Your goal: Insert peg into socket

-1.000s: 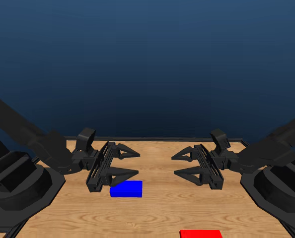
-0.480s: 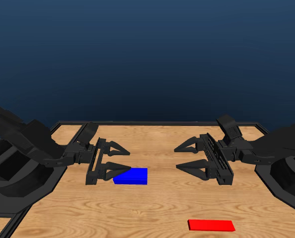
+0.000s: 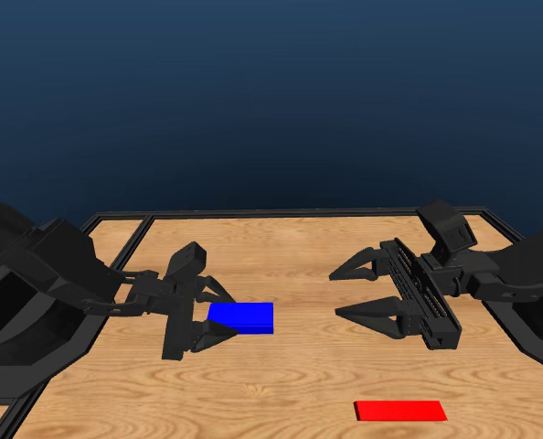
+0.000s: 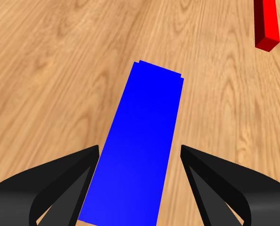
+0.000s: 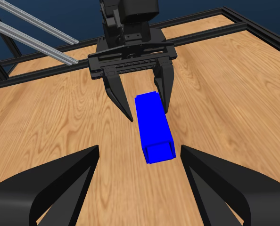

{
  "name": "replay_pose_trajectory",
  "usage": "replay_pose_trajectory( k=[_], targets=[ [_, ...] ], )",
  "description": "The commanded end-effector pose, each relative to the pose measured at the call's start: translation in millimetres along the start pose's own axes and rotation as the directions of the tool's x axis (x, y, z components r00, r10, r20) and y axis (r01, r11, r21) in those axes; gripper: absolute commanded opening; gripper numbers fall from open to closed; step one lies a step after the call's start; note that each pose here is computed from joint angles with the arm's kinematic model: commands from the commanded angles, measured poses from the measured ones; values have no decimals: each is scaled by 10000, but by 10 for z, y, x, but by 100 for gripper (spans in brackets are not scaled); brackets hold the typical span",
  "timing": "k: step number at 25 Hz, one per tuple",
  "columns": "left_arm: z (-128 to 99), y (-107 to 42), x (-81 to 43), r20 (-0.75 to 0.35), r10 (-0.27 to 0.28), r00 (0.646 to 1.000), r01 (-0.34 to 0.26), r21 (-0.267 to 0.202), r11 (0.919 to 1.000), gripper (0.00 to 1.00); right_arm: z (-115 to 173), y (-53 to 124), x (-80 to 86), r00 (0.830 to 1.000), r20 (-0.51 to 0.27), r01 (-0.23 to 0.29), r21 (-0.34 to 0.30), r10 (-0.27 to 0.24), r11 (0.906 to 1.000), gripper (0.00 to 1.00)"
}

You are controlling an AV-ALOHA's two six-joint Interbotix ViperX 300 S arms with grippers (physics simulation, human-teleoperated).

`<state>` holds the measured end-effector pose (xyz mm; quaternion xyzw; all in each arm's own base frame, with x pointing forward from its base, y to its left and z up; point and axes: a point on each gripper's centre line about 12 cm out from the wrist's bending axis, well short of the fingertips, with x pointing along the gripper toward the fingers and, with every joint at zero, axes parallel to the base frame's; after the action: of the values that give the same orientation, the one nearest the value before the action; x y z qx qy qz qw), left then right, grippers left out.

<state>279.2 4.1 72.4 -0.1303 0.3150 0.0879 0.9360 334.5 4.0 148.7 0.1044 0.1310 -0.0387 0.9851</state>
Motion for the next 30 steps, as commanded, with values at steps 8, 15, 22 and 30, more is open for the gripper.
replay_pose_trajectory(
  k=[8,15,22,30],
  targets=[
    [87,-136,116,-867,-136,9961,166,334,9993,0,-235,401,-158,9882,-1360,-627,567,699,9964,100],
    [405,-434,-113,-95,-1023,9947,1027,636,9927,0,-559,649,-262,9477,-3018,-762,1009,1035,9920,100],
    [487,-670,-266,380,-1745,9839,1700,1008,9803,0,-1006,873,-398,9012,-4156,-596,1618,1228,9850,100],
    [507,-770,-322,722,-2054,9760,1963,1161,9736,0,-1270,852,-406,8917,-4455,-58,1652,799,9862,92]
  ],
)
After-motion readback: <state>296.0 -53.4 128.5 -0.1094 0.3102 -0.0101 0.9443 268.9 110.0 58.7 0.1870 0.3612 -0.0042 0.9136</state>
